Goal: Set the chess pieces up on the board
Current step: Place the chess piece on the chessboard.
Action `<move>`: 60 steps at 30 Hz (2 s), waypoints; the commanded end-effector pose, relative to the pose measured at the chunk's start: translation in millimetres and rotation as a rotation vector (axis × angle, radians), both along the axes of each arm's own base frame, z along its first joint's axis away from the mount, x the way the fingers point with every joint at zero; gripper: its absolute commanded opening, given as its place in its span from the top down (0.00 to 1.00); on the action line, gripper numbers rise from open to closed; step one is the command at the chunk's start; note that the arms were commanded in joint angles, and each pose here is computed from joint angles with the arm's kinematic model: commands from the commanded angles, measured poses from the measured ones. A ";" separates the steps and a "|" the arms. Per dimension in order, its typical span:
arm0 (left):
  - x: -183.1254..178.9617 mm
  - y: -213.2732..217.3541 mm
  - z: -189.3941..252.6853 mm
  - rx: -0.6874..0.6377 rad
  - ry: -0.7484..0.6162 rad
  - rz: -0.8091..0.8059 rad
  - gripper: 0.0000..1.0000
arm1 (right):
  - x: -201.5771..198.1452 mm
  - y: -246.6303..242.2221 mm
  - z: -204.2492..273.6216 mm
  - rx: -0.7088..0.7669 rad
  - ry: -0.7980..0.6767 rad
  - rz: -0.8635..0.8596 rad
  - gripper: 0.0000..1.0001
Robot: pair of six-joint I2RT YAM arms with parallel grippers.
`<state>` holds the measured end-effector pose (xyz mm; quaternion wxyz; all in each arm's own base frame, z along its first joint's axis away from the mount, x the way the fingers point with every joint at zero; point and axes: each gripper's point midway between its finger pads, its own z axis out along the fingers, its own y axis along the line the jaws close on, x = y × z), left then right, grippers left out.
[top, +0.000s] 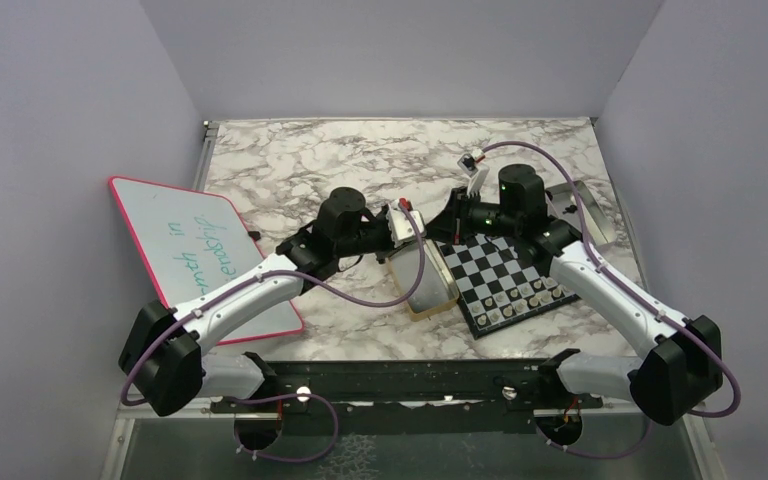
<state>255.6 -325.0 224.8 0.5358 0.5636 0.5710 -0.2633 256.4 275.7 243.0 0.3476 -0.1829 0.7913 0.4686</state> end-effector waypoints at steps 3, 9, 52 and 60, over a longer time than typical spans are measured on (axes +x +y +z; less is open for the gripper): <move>-5.0 -13.2 11.1 -0.107 0.100 0.014 0.85 | 17.9 1.2 7.4 0.023 -0.051 -0.070 0.96; 0.0 -10.9 3.9 -0.095 0.129 0.058 0.64 | 20.7 -3.8 3.4 -0.013 -0.052 -0.095 0.98; -3.2 66.0 4.2 -0.015 -0.097 0.278 0.01 | 98.2 -159.4 -118.8 -0.799 0.263 -0.467 0.97; -6.9 64.6 9.0 -0.029 -0.098 0.261 0.01 | 107.0 -190.4 -134.0 -0.773 0.368 -0.514 0.97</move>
